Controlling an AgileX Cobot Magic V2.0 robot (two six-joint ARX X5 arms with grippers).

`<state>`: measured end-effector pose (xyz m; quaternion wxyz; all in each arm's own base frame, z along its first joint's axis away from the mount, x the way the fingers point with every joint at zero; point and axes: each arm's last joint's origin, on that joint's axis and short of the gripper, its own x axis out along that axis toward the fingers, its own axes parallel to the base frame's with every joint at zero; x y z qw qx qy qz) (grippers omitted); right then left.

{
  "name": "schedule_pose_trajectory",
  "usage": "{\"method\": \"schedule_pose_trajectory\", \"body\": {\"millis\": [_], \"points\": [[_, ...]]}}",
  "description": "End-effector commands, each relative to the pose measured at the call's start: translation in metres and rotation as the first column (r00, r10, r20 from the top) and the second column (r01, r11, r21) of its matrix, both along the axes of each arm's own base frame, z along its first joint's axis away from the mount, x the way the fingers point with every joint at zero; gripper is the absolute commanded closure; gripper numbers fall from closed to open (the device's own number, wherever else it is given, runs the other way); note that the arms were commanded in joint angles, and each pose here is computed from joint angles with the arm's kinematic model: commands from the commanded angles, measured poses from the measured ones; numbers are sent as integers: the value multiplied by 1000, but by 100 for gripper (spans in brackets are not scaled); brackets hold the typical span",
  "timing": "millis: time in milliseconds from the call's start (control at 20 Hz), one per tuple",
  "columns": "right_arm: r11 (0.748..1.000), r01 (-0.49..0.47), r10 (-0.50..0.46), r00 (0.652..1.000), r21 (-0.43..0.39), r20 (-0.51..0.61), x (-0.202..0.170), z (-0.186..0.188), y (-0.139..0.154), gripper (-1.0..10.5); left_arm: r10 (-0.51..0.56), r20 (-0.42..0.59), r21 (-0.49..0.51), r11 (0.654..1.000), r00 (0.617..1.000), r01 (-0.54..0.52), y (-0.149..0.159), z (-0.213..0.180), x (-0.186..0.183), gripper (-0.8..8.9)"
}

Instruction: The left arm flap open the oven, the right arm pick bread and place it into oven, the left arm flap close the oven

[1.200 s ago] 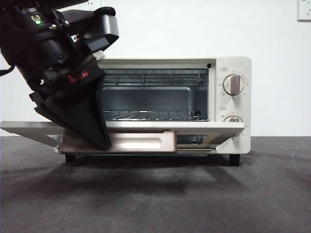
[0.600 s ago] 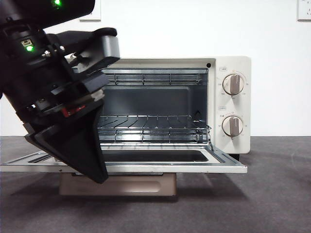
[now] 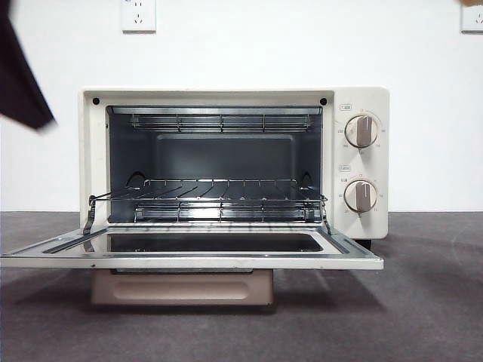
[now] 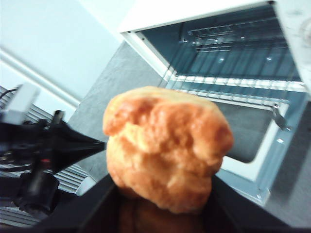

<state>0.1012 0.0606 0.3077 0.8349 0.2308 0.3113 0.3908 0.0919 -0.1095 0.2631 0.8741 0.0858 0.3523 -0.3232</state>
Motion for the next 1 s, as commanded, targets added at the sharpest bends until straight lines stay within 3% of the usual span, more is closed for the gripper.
{"method": "schedule_pose_trajectory", "body": {"millis": [50,250,450,700,1000], "points": [[1000,-16,16,1000,-3,-18,16,1,16,751,37,33,-107,994,999,-33,16,14,-14,803],[999,-15,15,1000,-53,-10,44,-12,59,752,90,60,-266,961,994,-71,47,25,-38,803],[997,56,-57,998,-52,-13,76,-35,101,752,143,33,-397,910,989,-118,64,29,-52,803],[984,129,-137,989,-124,-56,113,-67,131,752,155,13,-423,896,988,-135,67,29,-54,803],[964,247,-250,968,-99,-24,134,-81,145,752,176,-38,-442,880,984,-174,67,28,-55,803]]}}
